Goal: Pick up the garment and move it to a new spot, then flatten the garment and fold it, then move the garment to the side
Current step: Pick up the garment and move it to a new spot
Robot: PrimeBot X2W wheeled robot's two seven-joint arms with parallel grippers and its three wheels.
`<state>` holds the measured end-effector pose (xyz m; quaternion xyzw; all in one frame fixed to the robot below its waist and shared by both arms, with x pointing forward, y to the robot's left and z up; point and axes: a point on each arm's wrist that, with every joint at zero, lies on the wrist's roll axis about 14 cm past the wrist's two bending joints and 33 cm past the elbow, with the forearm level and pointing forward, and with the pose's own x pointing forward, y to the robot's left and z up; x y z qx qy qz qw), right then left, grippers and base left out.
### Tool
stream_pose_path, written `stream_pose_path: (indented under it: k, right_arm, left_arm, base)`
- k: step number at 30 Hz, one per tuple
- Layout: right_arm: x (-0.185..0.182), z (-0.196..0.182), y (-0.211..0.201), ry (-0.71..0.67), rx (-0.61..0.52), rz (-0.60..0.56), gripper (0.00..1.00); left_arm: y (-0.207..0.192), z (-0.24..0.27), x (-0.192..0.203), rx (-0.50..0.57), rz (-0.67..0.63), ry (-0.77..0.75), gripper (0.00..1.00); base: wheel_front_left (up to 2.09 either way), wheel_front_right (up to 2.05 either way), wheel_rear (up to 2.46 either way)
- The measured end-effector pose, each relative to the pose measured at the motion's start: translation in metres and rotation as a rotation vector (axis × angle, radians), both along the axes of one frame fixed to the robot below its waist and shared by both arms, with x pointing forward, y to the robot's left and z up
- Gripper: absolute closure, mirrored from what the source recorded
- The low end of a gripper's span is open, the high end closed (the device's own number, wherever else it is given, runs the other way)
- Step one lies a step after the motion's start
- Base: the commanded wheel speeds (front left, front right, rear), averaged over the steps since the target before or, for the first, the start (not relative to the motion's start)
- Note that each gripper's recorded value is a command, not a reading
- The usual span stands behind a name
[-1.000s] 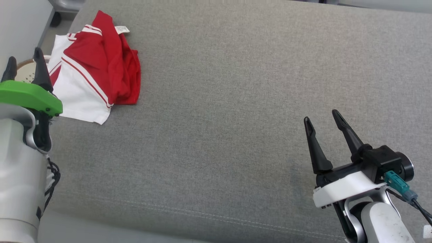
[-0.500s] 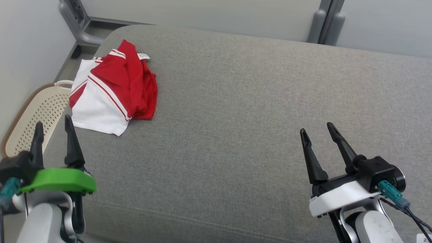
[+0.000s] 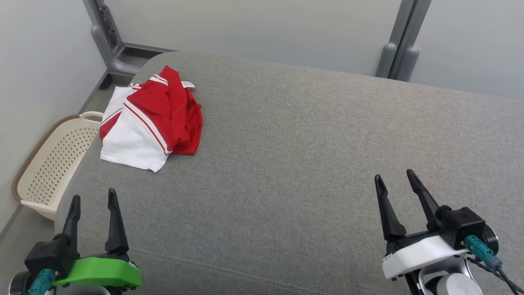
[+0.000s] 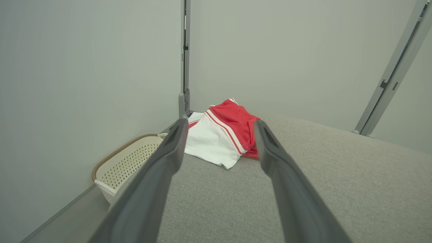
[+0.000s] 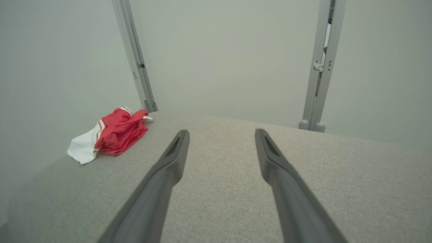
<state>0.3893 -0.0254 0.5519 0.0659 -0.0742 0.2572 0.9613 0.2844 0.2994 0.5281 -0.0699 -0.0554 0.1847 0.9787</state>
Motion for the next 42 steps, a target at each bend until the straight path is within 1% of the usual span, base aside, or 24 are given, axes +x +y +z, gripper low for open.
stream_pose_path:
  k: [18,22,25,31,34,36,38,40,41,42]
  right_arm:
    - [-0.001,-0.003,0.000,0.018,0.016,0.001,0.00]
    - [-0.001,-0.004,0.001,0.019,0.017,0.004,0.00]
    - [0.001,-0.004,0.001,0.021,0.020,0.004,0.00]
    - [0.007,-0.006,0.007,0.031,0.014,0.021,0.00]
    - [0.011,-0.007,0.012,0.031,0.008,0.033,0.00]
    - [0.015,-0.008,0.014,0.030,0.006,0.035,0.00]
    - [0.020,-0.010,0.012,0.037,0.005,0.030,0.00]
    - [0.024,-0.013,0.011,0.040,0.005,0.023,0.00]
    - [0.029,-0.017,0.009,0.050,0.001,0.019,0.00]
    - [0.032,-0.019,0.008,0.053,-0.001,0.017,0.00]
  left_arm:
    - [-0.005,0.004,0.002,0.000,-0.014,-0.016,0.00]
    - [-0.005,0.008,0.004,0.003,-0.012,-0.028,0.00]
    - [-0.003,0.023,0.013,0.012,-0.014,-0.071,0.00]
    - [0.008,0.083,0.048,0.095,-0.041,-0.200,0.00]
    - [0.013,0.110,0.071,0.140,-0.070,-0.231,0.00]
    - [0.016,0.122,0.088,0.165,-0.095,-0.226,0.00]
    - [0.019,0.128,0.106,0.168,-0.111,-0.214,0.00]
    - [0.023,0.127,0.125,0.147,-0.126,-0.189,0.00]
    - [0.029,0.119,0.144,0.116,-0.138,-0.136,0.00]
    - [0.032,0.111,0.154,0.093,-0.144,-0.096,0.00]
  base:
    - [0.00,0.00,0.00]
    - [0.00,0.00,0.00]
    - [0.00,0.00,0.00]
    - [0.00,0.00,0.00]
    - [0.00,0.00,0.00]
    - [0.00,0.00,0.00]
    - [0.00,0.00,0.00]
    - [0.00,0.00,0.00]
    - [0.00,0.00,0.00]
    - [0.00,0.00,0.00]
